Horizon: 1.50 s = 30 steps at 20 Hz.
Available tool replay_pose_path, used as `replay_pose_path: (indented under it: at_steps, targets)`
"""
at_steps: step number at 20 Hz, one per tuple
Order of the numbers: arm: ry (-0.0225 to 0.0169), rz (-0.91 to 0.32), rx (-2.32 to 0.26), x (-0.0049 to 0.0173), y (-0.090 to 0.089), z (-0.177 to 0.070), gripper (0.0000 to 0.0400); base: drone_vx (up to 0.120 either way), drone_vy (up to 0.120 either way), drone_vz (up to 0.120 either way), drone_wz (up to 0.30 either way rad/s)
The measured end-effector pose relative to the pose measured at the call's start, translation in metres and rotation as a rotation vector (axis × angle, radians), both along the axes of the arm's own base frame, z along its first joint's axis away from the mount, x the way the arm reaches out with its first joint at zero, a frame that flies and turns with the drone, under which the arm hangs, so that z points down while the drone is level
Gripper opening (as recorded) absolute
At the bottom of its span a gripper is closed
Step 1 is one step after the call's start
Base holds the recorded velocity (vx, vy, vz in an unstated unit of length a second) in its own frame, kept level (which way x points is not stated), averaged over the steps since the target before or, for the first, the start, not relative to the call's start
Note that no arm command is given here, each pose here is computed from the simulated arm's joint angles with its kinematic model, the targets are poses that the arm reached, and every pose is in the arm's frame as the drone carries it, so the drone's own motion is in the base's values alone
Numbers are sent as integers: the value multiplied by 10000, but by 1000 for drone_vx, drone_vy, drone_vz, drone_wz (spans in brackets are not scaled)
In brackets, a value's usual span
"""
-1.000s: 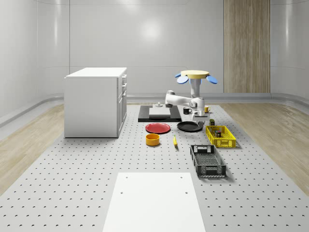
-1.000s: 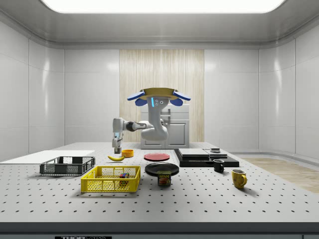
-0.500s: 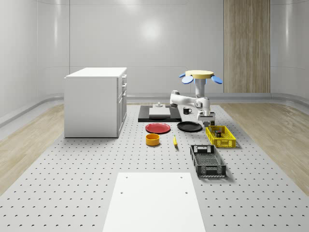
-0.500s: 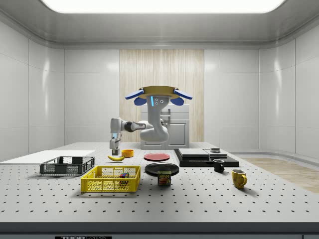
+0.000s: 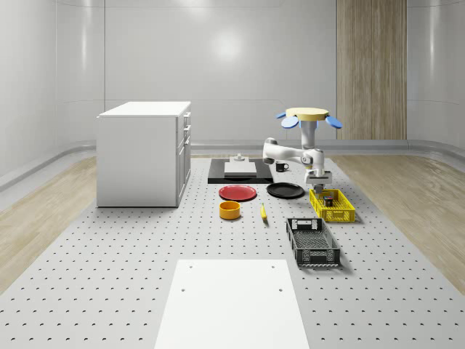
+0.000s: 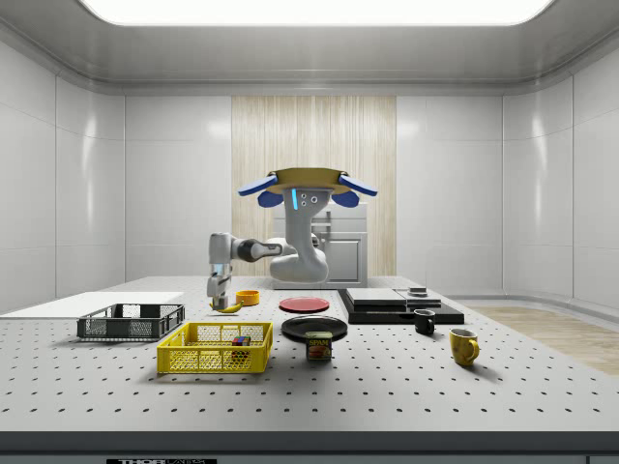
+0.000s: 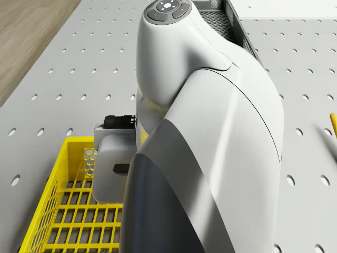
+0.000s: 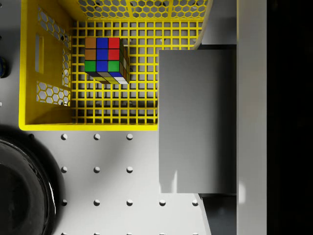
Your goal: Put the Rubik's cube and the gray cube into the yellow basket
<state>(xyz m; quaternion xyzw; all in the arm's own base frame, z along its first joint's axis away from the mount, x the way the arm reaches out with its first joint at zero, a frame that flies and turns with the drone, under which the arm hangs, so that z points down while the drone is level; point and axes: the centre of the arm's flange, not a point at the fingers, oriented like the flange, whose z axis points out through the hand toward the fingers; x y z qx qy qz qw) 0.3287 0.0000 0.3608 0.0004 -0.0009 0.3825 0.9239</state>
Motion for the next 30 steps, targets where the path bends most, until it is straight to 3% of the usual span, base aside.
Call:
replay_pose_path:
  at_steps: [10, 18, 30]
  targets:
    - [0, 0, 0, 0, 0, 0, 250, 0, 120, -4, 0]
    - [0, 1, 0, 0, -12, 0, 250, 0, 100, -95, 0]
    - [-1, -1, -1, -1, -408, 1, 250, 0, 0, 0, 0]
